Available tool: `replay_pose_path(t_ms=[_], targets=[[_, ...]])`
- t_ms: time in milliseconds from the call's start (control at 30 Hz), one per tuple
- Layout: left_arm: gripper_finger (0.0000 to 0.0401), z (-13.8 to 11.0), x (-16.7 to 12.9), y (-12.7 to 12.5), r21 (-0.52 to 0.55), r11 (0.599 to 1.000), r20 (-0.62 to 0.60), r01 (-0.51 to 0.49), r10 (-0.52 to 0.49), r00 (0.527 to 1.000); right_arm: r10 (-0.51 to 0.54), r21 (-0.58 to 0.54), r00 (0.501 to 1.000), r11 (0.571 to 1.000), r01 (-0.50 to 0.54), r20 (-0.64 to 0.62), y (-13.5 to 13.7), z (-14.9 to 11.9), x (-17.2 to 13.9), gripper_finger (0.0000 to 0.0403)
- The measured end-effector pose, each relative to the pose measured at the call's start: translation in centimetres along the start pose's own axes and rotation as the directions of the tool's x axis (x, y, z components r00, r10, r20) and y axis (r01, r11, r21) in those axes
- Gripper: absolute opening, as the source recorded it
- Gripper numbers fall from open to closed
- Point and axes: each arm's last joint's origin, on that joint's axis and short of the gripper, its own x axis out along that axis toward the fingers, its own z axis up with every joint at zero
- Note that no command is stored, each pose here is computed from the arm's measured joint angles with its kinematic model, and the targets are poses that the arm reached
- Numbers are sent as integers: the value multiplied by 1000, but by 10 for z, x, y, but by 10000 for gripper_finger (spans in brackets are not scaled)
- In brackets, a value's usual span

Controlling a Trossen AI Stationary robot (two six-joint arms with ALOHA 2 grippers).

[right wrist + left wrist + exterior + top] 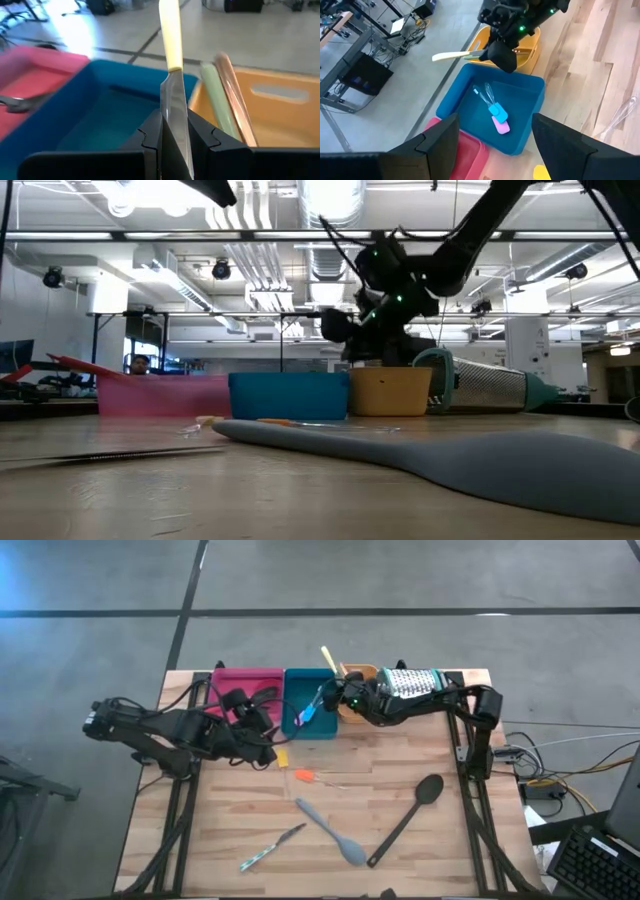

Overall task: Pick & Place Kitchen Items
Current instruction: Put the yellow knife into the yellow bin

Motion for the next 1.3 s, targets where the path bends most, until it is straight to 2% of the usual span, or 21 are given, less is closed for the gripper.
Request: replay_pose_path(t_ms=[267,967,1300], targets=[[252,-2,-4,5,-2,1000,2,0,0,1000,-52,22,998,998,52,-29,-18,-10,4,41],[252,-1,-4,5,-18,1000,6,2,-1,1000,-91,-26,989,996,89,-113,-31,-21,5,42],[252,-1,-4,5,-19,1000,6,2,-1,1000,-68,-28,988,998,64,-139,-31,-22,5,165]])
